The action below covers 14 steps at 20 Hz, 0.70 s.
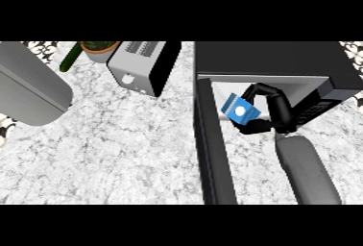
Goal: Pick up the milk, place it into the microwave and close the microwave
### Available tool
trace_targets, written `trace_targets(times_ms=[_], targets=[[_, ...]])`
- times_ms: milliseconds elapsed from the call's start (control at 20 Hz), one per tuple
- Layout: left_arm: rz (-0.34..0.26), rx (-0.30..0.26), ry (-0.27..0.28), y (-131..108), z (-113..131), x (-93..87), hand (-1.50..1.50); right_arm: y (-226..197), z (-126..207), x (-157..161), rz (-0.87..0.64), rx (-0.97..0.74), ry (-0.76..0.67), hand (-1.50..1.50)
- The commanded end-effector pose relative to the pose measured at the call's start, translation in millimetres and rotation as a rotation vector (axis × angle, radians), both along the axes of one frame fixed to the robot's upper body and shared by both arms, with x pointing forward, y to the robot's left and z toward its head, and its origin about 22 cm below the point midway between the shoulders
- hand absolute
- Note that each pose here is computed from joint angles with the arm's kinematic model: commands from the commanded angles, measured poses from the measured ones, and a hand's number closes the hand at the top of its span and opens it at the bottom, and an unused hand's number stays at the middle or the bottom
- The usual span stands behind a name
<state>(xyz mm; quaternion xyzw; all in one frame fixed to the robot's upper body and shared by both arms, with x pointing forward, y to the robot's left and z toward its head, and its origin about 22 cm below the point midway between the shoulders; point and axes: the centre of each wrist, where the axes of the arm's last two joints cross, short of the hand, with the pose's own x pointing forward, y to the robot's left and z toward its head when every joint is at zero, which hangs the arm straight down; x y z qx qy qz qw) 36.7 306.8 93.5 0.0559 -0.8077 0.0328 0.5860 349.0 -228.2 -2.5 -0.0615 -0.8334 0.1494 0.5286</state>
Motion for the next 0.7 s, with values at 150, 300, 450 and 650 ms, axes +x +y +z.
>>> trace_targets(times_ms=[150,300,450,650], targets=[[-0.028,-0.034,-0.049,0.8,8.3,1.6,-1.5,18.7,9.5,44.1,-0.087,-0.139,0.005,1.5],[-0.04,-0.02,-0.064,3.3,15.9,-0.8,-1.5,8.1,15.6,57.7,-0.133,-0.181,0.018,1.5],[-0.035,-0.011,-0.059,6.5,9.2,13.9,-1.5,35.0,15.8,66.6,-0.162,-0.208,0.004,1.5],[-0.047,-0.03,-0.065,6.6,5.8,9.7,-1.5,20.0,22.6,76.7,-0.233,-0.211,0.003,1.5]])
